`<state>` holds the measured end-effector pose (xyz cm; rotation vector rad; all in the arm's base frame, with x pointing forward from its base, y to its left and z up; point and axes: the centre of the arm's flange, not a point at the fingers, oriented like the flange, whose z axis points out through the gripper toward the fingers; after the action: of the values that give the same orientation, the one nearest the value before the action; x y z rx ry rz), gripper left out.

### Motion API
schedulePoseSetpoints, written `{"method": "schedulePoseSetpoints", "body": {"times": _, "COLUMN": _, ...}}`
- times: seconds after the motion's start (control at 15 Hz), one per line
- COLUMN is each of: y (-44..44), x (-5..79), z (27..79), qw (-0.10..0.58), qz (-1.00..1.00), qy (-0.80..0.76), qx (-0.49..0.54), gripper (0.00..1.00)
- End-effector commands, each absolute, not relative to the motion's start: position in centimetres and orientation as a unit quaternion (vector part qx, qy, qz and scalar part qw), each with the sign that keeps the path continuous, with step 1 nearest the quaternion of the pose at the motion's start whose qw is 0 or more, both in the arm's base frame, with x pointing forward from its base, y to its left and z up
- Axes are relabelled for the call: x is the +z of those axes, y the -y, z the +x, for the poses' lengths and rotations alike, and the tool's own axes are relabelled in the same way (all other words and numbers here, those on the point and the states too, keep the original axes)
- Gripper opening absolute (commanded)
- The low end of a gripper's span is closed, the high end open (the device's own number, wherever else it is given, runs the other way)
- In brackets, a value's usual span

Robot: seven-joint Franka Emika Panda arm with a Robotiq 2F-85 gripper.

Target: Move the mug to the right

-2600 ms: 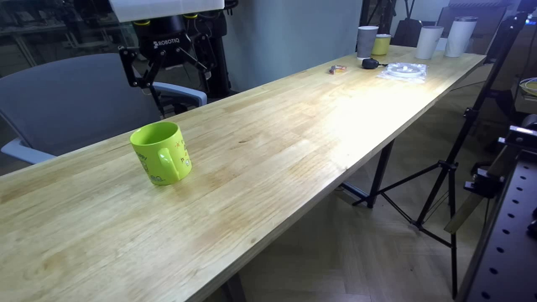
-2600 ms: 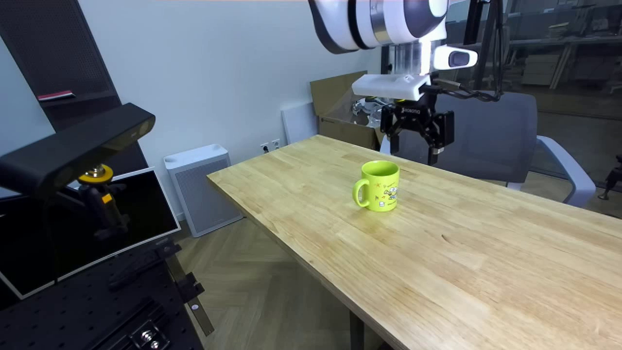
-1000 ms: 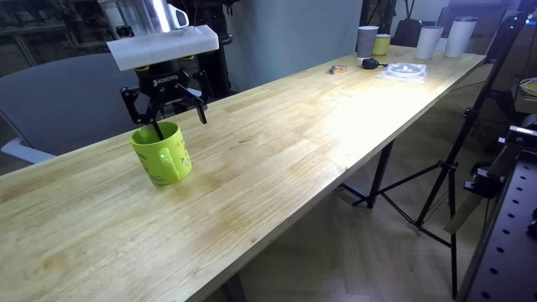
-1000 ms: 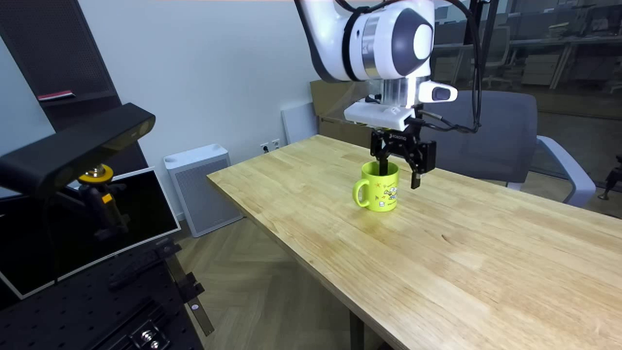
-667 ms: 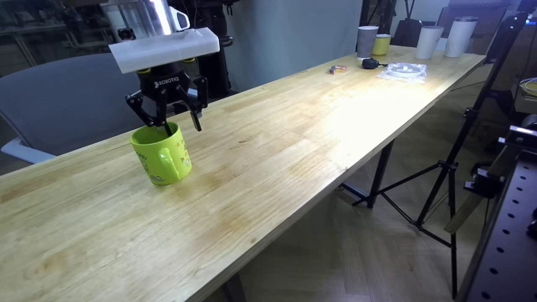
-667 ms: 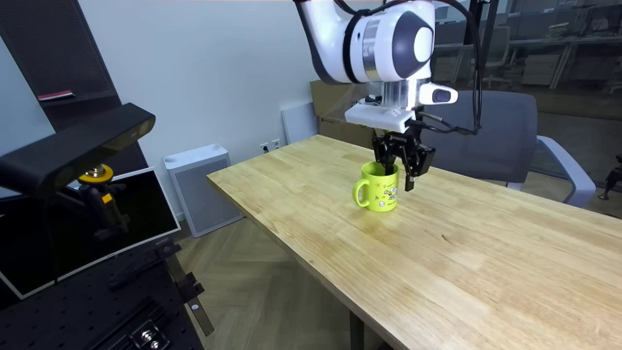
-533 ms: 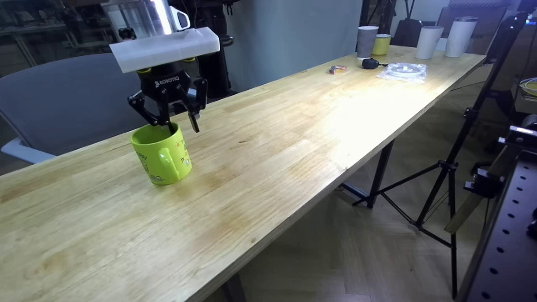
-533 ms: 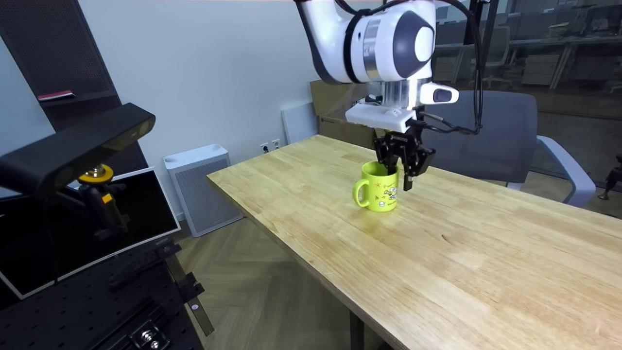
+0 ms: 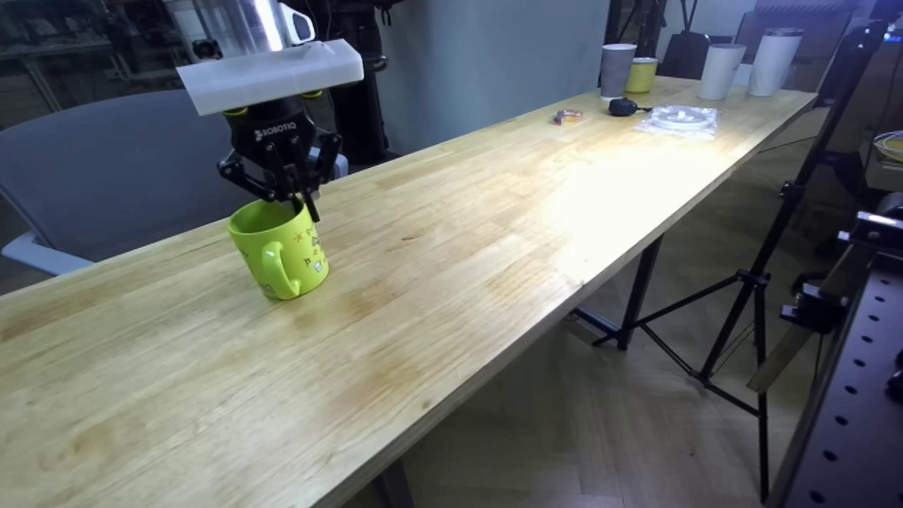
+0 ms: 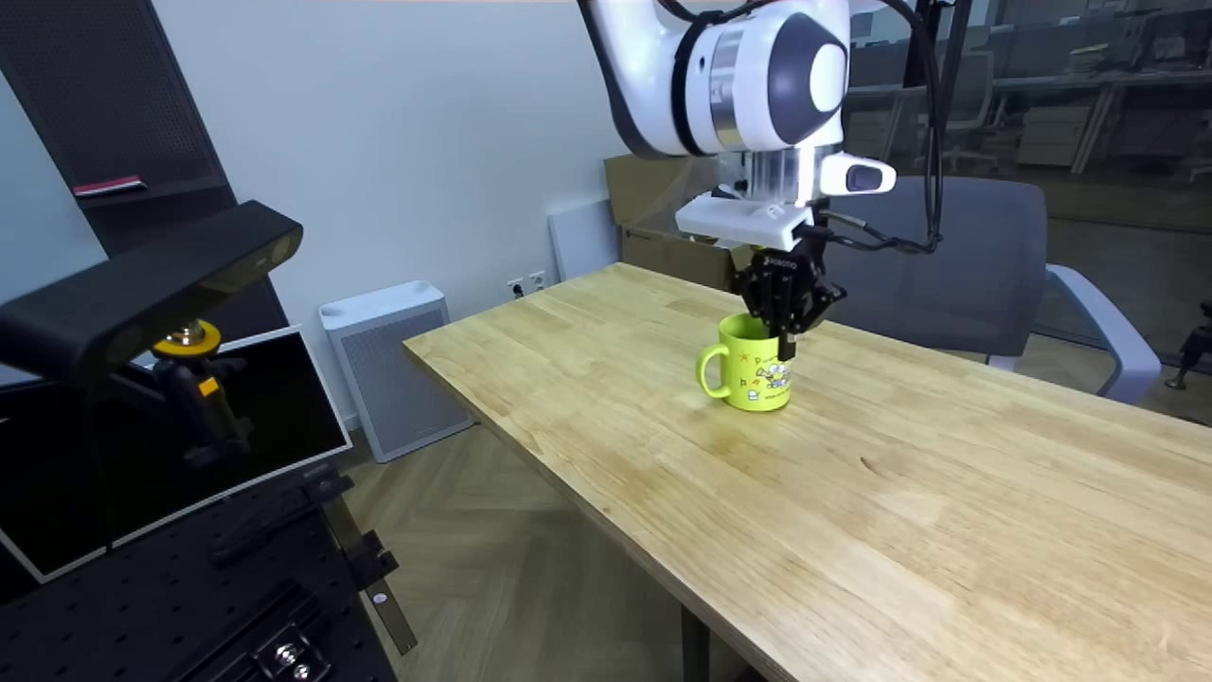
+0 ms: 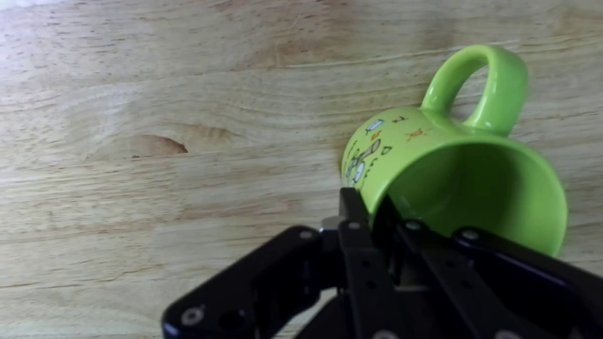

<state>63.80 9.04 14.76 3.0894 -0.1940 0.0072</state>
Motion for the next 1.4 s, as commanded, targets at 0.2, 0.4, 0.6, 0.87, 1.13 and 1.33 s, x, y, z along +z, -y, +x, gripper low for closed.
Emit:
{"method": "schedulePoseSetpoints", "body": {"times": 0.2, "y": -9.1, "x": 17.1, "z": 65.1, "qw": 0.032, "qz": 0.996, "qy": 0.078, "qx": 0.016, "gripper": 0.02}}
{"method": "schedulePoseSetpoints", "body": {"times": 0.4, "y": -9.5, "x": 18.4, "z": 65.7, "qw": 0.035, "qz": 0.996, "qy": 0.075, "qx": 0.026, "gripper": 0.02}}
{"method": "schedulePoseSetpoints", "body": {"times": 0.6, "y": -9.5, "x": 19.5, "z": 65.9, "qw": 0.036, "qz": 0.996, "qy": 0.074, "qx": 0.033, "gripper": 0.02}}
{"method": "schedulePoseSetpoints", "body": {"times": 0.87, "y": -7.1, "x": 20.8, "z": 65.6, "qw": 0.040, "qz": 0.995, "qy": 0.088, "qx": 0.038, "gripper": 0.02}}
{"method": "schedulePoseSetpoints", "body": {"times": 1.13, "y": -2.3, "x": 22.0, "z": 65.2, "qw": 0.052, "qz": 0.991, "qy": 0.119, "qx": 0.044, "gripper": 0.02}}
{"method": "schedulePoseSetpoints", "body": {"times": 1.33, "y": 2.8, "x": 22.9, "z": 64.3, "qw": 0.058, "qz": 0.985, "qy": 0.154, "qx": 0.046, "gripper": 0.02}}
